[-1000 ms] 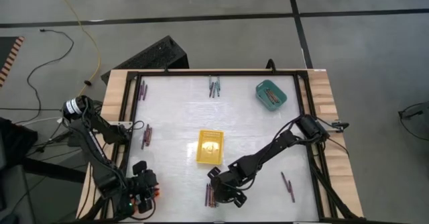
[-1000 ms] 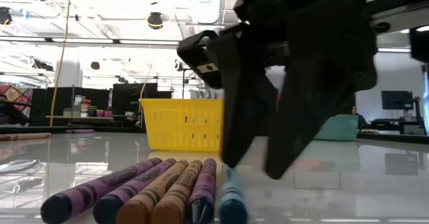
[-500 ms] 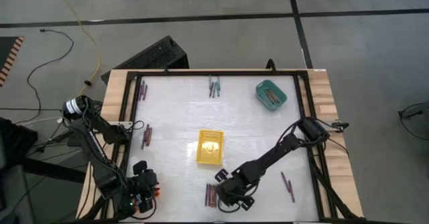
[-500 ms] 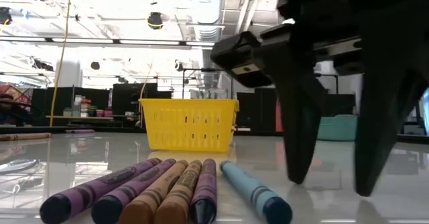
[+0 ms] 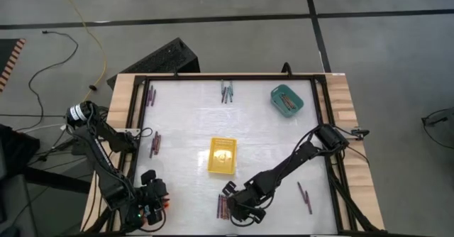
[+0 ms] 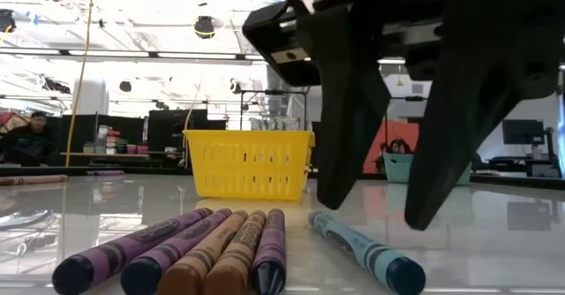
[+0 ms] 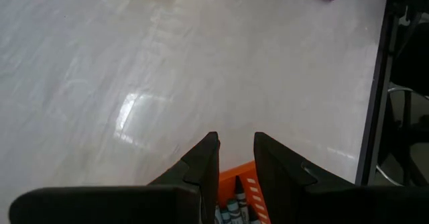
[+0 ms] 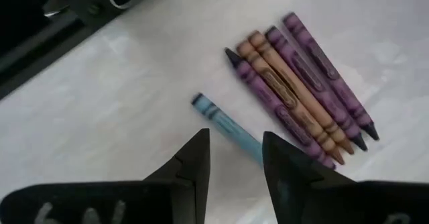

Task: Sort crayons
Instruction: Put the dark blue crayon into the orange basket

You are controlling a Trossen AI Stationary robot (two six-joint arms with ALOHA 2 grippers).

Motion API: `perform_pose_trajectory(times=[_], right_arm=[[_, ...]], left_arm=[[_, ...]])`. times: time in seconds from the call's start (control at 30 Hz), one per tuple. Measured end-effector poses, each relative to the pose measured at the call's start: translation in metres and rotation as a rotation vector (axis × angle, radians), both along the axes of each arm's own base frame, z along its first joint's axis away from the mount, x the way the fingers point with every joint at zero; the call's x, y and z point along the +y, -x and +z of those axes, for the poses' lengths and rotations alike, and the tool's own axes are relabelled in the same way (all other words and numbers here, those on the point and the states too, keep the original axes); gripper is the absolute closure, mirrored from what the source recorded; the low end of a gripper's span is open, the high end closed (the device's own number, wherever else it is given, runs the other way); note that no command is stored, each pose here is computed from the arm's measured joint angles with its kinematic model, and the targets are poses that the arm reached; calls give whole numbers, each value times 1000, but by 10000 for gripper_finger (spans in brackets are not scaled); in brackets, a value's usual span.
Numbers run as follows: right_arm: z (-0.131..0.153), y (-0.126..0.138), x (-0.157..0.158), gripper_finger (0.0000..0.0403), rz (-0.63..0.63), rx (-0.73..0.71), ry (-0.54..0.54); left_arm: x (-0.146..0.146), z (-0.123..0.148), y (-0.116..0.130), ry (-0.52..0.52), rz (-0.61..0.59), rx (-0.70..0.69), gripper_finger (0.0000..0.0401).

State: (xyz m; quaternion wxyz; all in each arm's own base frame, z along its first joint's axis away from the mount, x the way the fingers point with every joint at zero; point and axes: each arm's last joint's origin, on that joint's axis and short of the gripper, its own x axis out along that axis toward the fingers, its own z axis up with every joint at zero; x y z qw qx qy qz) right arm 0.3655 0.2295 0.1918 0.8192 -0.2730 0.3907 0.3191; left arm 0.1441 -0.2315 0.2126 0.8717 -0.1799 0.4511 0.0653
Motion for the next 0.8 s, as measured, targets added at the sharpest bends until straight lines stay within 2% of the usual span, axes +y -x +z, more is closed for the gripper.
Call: perform_pose_trajectory(times=[0.2, 0.37, 0.57, 0.67, 0.8], right_arm=[[-4, -1, -3, 271, 16, -12, 7], [-14, -3, -13, 271, 24, 24, -44], [-14, -4, -15, 272, 21, 28, -49], [-15, -3, -14, 284, 8, 41, -54], [-17, 2, -11, 321, -14, 87, -49]], left_arm=[[0, 0, 0, 0, 1, 0, 319], [0, 0, 0, 3, 5, 0, 319], [0, 0, 0, 9, 13, 0, 319], [0, 0, 0, 11, 16, 0, 319], [0, 0, 0, 12, 22, -3, 319]])
